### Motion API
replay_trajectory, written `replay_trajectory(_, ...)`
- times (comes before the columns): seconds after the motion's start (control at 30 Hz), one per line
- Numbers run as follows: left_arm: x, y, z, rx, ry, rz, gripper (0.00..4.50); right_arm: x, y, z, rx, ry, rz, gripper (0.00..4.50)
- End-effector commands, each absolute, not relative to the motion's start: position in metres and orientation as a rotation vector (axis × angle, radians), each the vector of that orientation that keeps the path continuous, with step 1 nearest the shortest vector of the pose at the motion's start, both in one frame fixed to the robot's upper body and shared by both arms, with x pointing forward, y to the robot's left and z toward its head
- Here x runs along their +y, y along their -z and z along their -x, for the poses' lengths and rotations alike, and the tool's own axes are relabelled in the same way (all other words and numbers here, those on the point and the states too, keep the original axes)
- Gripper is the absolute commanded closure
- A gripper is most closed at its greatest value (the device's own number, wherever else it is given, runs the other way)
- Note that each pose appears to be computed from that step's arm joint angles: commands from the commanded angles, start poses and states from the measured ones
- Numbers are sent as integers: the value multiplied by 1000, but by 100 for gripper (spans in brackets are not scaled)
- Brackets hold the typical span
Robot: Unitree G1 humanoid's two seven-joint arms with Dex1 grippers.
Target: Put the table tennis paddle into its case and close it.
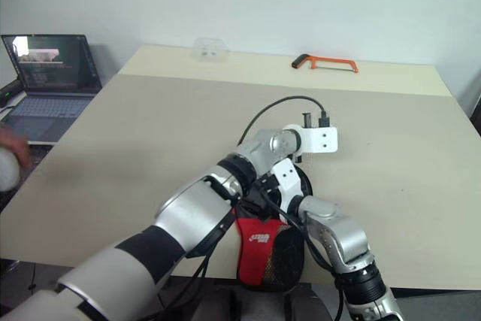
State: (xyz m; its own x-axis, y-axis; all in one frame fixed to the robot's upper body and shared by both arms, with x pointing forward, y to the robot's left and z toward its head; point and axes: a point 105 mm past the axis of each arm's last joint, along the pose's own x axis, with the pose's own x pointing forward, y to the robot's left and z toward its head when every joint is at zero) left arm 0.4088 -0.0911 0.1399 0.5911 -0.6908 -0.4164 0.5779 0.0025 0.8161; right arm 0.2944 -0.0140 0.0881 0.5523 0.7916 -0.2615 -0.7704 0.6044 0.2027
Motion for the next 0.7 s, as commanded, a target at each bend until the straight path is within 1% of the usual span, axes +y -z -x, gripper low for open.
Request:
replay_trajectory(0.03, -135, -120, -365, -154, 1245, -1204, 402, -10, -72, -291, 430, -937, -85, 0)
replay_trajectory(0.1, -127, -114, -366, -90, 1274, -1178, 402, -10, -72, -292, 430, -937, -86, 0)
replay_trajectory(0.2, -118, -111, -367, -41, 1318, -1156, 402, -11, -71, -293, 431, -939, -86, 0)
replay_trajectory(0.3, -110, -111, -369, 14, 1337, -1114, 296, -11, -71, -293, 431, -943, -86, 0)
replay_trajectory(0.37, -107, -113, -371, 17, 1336, -1110, 216, -11, -70, -294, 432, -945, -86, 0)
replay_trajectory(0.43, -104, -117, -375, 25, 1314, -1107, 148, -10, -70, -294, 434, -947, -85, 0)
replay_trajectory(0.5, -100, -124, -380, 21, 1307, -1095, 69, -9, -69, -294, 436, -952, -85, 0)
replay_trajectory(0.57, -98, -132, -382, 2, 1304, -1086, 3, -10, -69, -294, 442, -954, -87, 0)
replay_trajectory(0.7, -89, -144, -393, -46, 1242, -1123, 3, -9, -67, -295, 451, -960, -92, 0)
